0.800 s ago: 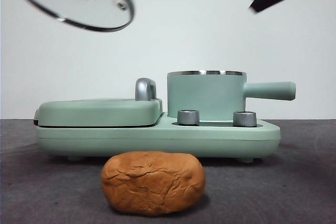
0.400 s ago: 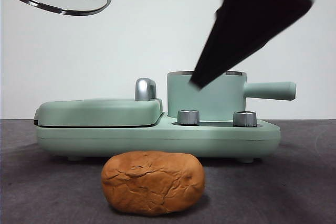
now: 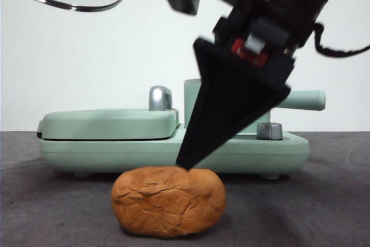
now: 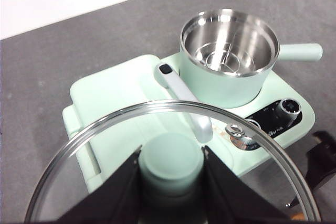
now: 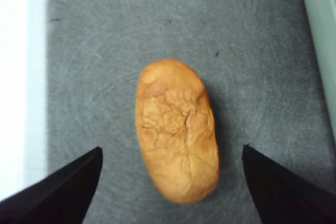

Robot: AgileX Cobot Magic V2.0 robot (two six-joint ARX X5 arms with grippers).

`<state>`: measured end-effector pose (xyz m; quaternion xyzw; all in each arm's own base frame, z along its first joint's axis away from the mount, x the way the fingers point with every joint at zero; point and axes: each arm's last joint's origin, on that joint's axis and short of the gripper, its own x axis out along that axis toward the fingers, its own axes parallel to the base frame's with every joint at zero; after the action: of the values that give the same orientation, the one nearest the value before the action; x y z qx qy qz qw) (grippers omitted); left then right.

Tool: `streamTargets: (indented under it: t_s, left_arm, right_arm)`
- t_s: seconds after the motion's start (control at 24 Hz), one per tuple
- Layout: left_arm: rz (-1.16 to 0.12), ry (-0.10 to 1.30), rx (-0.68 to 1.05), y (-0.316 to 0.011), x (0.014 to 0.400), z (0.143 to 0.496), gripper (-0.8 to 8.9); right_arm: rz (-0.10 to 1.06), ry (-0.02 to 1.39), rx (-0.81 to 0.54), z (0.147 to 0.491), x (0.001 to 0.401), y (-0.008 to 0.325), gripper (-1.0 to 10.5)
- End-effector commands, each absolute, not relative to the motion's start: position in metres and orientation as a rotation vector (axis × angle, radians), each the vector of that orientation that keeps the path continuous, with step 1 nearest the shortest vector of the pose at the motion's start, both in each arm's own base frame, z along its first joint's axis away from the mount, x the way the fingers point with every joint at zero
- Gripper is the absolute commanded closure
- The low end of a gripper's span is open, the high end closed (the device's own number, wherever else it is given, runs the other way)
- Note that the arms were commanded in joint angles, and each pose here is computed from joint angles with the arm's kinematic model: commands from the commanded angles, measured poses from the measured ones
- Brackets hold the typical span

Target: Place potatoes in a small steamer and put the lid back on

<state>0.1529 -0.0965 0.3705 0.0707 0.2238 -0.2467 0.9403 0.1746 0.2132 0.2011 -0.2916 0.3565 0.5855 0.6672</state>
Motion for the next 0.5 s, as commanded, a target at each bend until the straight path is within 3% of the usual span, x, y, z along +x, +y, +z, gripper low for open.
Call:
streamTargets:
  t_s: [0.04,0.33,0.5]
  left_arm:
    - [-0.501,0.405,0.121,-0.097,0.154,0.379,8.05]
    - [-0.501,0.405,0.122,-0.097,0.153,0.379,8.05]
    - [-0.501,0.405,0.122,-0.097,0.153,0.379,8.05]
  right_arm:
    - [1.342,0.791,-0.677,0.196,0.177,0.223,5.1]
    - [1.360,0.841,-0.704,0.177,0.180,0.230,5.1]
    - [1.367,0.849,-0.709,0.175,0.179,0.232,6.5]
